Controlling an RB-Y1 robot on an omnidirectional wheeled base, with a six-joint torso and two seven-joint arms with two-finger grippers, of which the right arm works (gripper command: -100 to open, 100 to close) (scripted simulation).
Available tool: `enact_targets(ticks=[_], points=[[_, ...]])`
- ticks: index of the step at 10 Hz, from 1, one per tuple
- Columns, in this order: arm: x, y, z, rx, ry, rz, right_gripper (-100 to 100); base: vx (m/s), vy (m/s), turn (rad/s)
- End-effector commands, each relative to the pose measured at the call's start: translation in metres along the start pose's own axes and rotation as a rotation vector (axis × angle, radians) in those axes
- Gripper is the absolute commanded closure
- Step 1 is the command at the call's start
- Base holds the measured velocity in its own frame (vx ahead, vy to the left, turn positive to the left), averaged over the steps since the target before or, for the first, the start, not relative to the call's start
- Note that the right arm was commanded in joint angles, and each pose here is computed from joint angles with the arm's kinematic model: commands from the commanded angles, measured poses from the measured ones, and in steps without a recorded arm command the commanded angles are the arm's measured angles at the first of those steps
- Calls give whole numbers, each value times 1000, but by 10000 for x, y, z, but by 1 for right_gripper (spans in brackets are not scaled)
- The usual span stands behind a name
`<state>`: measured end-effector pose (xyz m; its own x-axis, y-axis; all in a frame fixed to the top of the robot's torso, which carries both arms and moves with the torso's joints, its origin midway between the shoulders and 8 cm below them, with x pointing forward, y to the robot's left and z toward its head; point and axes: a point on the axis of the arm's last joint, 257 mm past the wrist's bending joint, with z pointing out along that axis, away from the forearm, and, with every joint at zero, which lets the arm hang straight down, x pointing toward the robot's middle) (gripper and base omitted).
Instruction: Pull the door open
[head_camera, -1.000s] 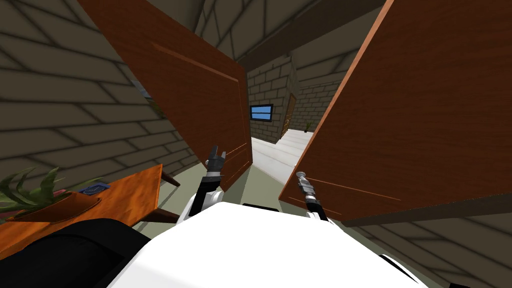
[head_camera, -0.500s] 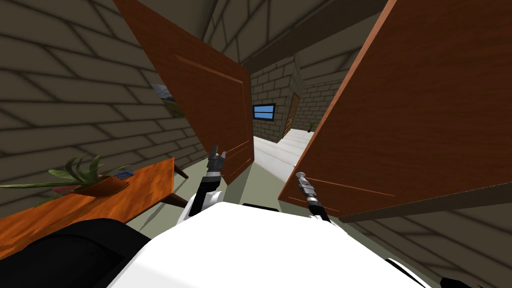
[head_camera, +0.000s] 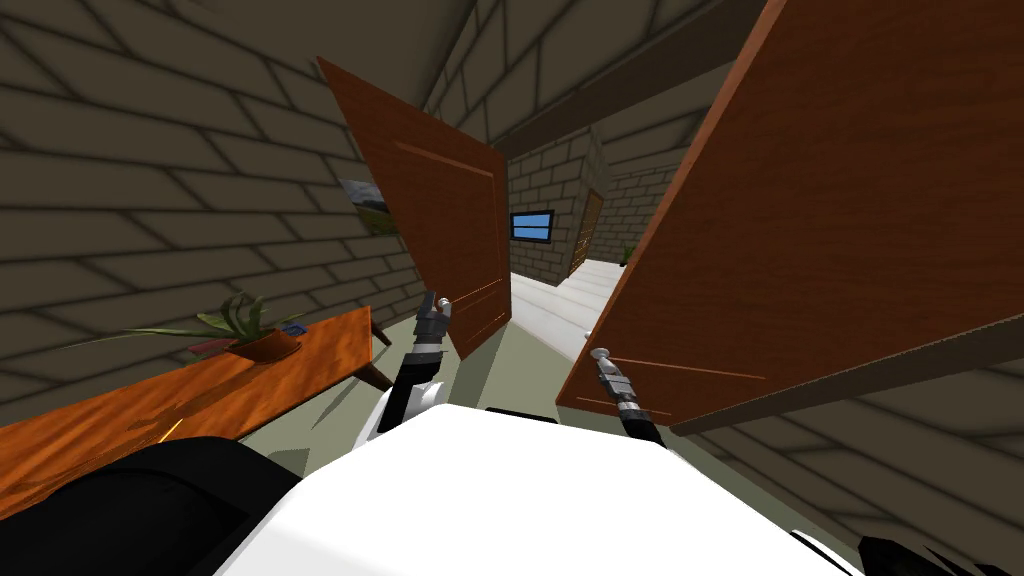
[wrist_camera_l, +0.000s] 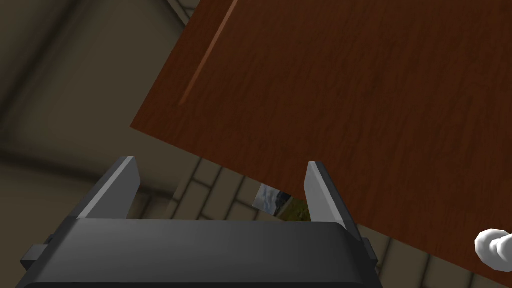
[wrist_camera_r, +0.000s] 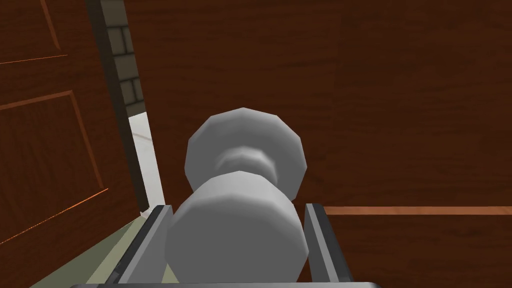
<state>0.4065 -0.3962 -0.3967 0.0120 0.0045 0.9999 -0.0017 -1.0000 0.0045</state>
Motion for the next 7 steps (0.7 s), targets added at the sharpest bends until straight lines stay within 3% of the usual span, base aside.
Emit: enact_targets(ticks=[1, 7], points=[[22, -4, -73, 26, 8, 0, 100, -238, -75, 140], [45, -8, -372, 117, 12, 4, 100, -186, -73, 94]])
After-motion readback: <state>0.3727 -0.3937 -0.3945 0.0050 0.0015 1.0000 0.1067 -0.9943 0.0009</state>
